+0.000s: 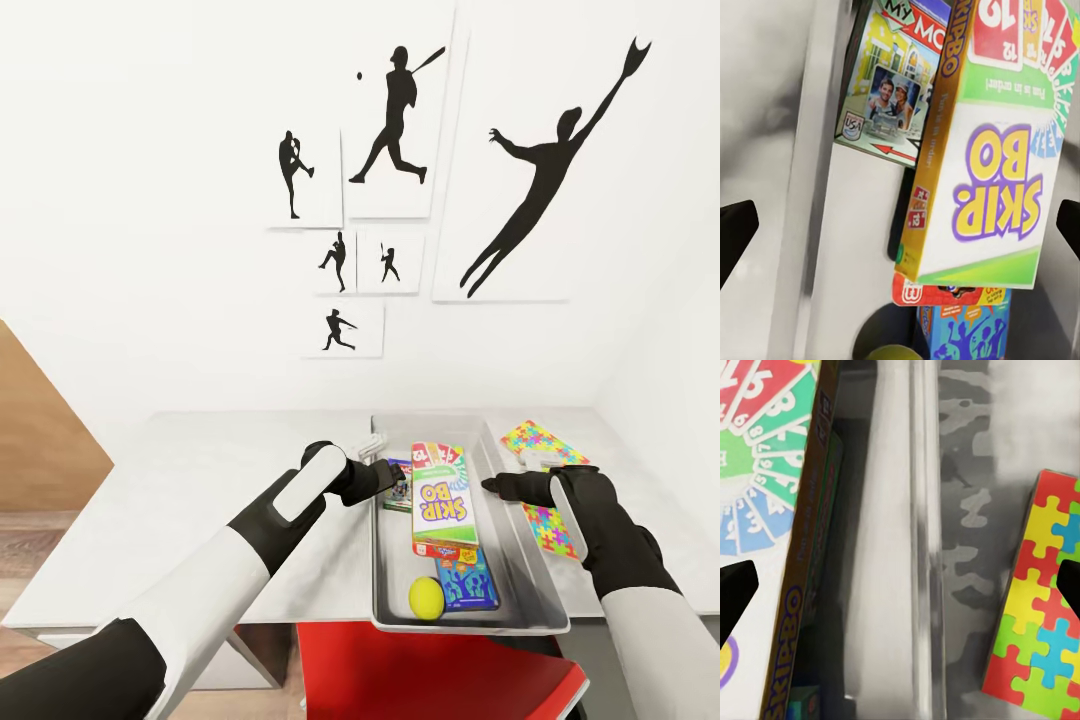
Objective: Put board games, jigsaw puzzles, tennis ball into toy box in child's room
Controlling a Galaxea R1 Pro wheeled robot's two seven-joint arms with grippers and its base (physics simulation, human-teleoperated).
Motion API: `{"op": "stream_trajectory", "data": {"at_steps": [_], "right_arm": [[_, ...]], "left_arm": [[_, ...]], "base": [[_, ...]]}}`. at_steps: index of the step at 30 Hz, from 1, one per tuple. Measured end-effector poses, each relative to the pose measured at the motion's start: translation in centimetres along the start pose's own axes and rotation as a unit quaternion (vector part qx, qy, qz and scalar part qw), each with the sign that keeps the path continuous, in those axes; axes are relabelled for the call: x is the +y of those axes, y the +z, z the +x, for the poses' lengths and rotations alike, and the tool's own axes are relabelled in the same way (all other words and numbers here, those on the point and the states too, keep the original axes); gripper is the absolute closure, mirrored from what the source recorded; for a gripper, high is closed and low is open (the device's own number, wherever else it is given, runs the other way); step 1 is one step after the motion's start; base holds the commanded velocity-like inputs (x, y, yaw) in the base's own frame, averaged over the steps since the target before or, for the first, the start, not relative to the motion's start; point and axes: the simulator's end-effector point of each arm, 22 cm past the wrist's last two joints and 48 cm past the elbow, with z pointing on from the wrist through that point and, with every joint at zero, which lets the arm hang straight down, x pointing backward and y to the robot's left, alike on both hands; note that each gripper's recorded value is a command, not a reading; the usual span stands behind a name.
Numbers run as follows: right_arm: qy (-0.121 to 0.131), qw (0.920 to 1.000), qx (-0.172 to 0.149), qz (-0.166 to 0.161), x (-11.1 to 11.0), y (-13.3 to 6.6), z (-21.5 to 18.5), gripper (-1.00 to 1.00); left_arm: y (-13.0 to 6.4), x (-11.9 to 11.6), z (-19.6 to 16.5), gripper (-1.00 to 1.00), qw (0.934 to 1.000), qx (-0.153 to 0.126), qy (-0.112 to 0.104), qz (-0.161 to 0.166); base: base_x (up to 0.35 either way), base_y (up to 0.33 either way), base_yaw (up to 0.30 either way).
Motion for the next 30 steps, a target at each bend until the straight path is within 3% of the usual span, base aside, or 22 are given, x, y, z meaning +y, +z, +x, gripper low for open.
{"op": "stream_trajectory", "data": {"at_steps": [30], "right_arm": [[0.004,1.0,0.005,0.002,-0.27,0.48,0.43,-1.0]], "left_arm": [[0.47,0.49,0.07,-1.0,1.0,0.002,0.001,-0.004]], "base": [[0.0,0.0,0.0]]}}
